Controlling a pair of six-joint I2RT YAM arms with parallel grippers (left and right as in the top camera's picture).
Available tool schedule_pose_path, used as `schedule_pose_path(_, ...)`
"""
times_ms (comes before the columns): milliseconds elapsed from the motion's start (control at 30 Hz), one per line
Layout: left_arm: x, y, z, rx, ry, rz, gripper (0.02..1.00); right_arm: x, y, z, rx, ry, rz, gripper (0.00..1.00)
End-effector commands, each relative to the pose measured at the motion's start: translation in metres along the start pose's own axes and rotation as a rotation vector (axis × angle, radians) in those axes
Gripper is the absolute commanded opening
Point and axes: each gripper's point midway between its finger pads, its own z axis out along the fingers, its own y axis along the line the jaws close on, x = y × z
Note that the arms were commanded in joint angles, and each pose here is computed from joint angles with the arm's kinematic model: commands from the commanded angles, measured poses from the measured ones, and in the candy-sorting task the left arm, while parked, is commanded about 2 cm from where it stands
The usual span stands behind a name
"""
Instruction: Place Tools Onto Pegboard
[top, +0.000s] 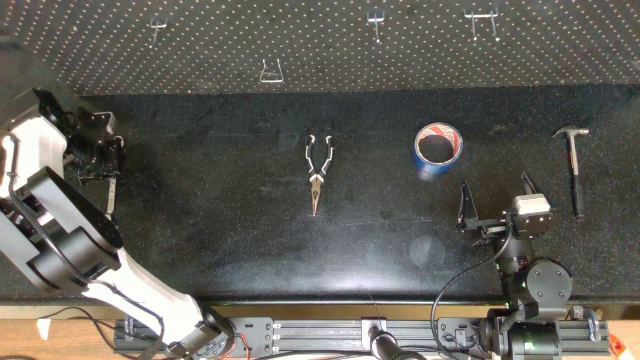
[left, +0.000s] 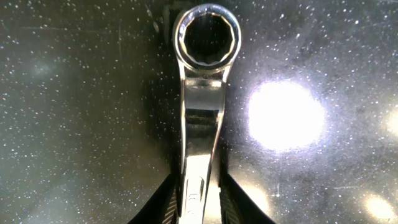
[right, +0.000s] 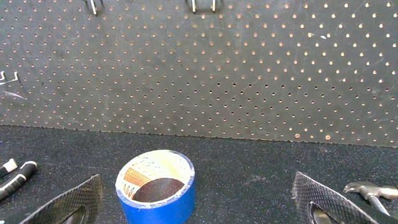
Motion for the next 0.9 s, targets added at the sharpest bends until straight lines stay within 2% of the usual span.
schedule_pose_path(33, -0.0047, -0.0006, 0.0049, 0.02, -0.006, 0.001, 0.183, 0.0012, 0.0001, 0.0, 0.002, 0.0, 0.008, 0.991)
schedule_pose_path(133, -0.0047, -0.0005, 0.005, 0.019, -0.005, 0.001, 0.145, 0.0012, 0.0001, 0.0, 0.002, 0.0, 0.008, 0.991)
schedule_pose_path(767, -0.0045, -0.0005, 0.005, 0.019, -0.005, 0.001, 0.139, 0.0012, 0.0001, 0.0, 0.002, 0.0, 0.008, 0.991)
schedule_pose_path(800, -0.0045, -0.0007, 0.0049, 0.02, -0.004, 0.001, 0.126, 0.0011, 0.0001, 0.0, 0.002, 0.0, 0.008, 0.993)
schedule_pose_path(867, -0.0045, -0.0006, 0.0048, 0.019, -0.005, 0.001, 0.027, 0.0012, 0.0001, 0.0, 0.002, 0.0, 0.008, 0.993)
schedule_pose_path(900, -0.0045, -0.0005, 0.0048, 0.019, -0.005, 0.001, 0.029, 0.0012, 0.0001, 0.0, 0.002, 0.0, 0.008, 0.993)
